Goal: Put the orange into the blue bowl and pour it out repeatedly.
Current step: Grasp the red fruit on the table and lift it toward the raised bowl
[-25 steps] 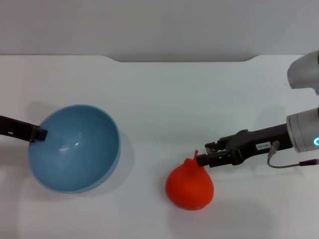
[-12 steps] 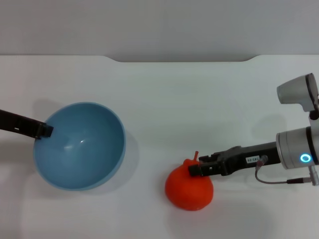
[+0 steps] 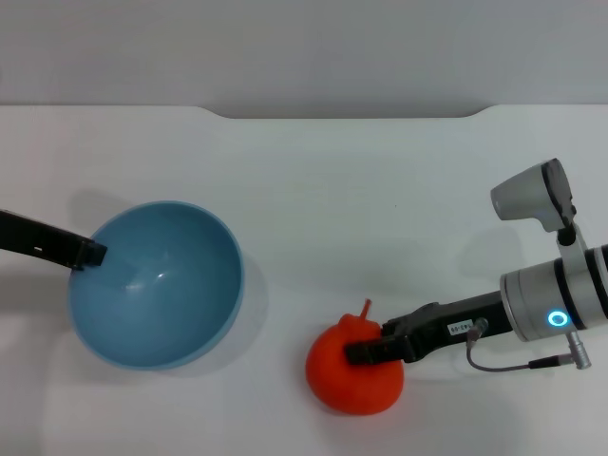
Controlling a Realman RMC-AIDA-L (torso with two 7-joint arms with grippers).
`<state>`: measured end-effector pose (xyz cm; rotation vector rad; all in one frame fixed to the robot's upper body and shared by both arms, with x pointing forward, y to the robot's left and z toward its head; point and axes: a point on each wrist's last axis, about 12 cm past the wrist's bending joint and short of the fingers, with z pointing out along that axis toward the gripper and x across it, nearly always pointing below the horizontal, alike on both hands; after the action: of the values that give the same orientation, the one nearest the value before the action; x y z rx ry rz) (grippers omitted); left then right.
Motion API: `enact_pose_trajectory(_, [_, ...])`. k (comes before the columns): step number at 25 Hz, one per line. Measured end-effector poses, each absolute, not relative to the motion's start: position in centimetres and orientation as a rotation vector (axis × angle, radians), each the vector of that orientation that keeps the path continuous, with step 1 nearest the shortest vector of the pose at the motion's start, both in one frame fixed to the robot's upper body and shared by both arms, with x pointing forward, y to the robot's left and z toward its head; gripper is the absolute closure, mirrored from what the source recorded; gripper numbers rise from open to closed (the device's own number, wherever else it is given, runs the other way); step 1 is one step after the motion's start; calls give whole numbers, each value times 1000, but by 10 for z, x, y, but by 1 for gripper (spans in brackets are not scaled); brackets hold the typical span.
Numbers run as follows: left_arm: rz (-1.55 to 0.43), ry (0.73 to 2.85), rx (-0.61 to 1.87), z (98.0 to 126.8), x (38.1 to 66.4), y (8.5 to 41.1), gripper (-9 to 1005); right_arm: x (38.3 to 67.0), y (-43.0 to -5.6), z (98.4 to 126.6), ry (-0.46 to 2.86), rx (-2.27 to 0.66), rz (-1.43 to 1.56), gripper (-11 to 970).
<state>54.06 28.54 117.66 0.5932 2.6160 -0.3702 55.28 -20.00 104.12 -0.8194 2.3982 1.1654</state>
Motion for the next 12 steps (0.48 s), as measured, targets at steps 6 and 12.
enact_pose_trajectory(6, [-369,2619,607,1176,540,284,998,551,-199,1043,2387,-826,1191,598])
enact_pose_trajectory(12, [-371,2617,637,1176,543,278,998,547,-215,1052,2313,-758,1249,761])
